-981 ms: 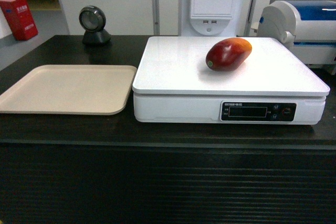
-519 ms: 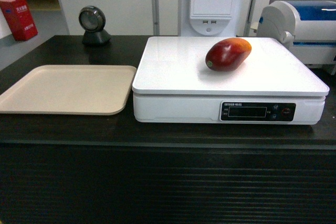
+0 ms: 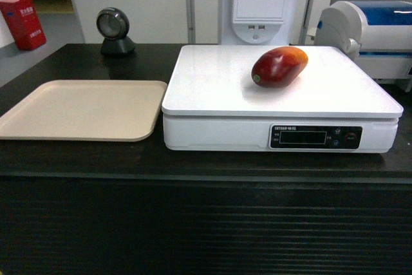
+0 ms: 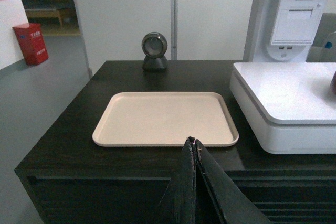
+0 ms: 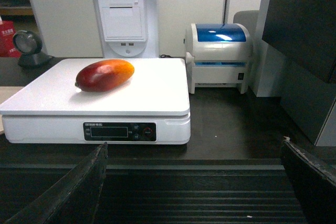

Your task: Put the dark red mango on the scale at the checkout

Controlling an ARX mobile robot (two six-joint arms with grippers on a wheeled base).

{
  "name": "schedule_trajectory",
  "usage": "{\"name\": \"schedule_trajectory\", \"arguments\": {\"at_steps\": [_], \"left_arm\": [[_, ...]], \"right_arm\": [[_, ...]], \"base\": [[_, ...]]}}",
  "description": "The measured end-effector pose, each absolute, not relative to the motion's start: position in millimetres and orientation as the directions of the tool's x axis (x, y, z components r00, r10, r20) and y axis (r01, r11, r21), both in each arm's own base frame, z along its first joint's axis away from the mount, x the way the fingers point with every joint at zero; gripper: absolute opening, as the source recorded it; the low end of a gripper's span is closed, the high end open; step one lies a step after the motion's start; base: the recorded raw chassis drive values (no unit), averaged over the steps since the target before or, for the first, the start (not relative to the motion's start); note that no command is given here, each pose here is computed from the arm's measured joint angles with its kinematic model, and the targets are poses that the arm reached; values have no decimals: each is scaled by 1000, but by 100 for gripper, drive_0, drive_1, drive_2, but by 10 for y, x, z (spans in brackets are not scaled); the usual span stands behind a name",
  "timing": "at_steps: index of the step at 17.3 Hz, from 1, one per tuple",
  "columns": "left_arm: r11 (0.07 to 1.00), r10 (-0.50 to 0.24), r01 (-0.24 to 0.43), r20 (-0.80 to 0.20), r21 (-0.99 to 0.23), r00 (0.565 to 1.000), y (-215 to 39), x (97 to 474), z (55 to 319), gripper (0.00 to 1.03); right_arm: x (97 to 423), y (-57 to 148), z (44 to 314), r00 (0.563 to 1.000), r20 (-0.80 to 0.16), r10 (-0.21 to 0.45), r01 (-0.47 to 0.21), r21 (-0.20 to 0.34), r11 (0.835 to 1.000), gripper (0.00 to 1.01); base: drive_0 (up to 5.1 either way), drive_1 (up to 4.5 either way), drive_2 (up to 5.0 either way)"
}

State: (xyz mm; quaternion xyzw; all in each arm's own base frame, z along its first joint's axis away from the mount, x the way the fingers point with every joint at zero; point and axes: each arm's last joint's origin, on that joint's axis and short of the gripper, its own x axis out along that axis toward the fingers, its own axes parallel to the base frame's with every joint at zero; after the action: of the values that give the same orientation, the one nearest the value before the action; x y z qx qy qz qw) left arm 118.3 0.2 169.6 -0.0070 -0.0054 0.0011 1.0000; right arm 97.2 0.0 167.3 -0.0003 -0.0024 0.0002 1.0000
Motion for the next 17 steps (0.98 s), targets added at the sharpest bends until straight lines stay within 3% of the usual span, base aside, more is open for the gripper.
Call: {"name": "schedule_trajectory", "arguments": {"at_steps": [11, 13, 14, 17], "left_arm": [[1000, 3, -3, 10, -14, 1000, 2, 1080, 1690, 2], [1000, -1, 0, -46, -14, 999, 1, 1004, 1623, 2], [1000, 2, -1, 19, -14, 1000, 1, 973, 1677, 2], [1000, 2, -2, -4, -14, 1000, 1, 975, 1655, 2]], "right_arm": [[972, 0, 1673, 1000, 5, 0, 0, -1, 1000, 98], [972, 0, 1673, 1000, 5, 0, 0, -1, 1000, 98], [972, 0, 1673, 1000, 5, 0, 0, -1, 1000, 98], [972, 0, 1673, 1000, 5, 0, 0, -1, 1000, 98]], "base": [[0, 0, 0], [0, 0, 0], [0, 0, 0], [0, 0, 0]]}}
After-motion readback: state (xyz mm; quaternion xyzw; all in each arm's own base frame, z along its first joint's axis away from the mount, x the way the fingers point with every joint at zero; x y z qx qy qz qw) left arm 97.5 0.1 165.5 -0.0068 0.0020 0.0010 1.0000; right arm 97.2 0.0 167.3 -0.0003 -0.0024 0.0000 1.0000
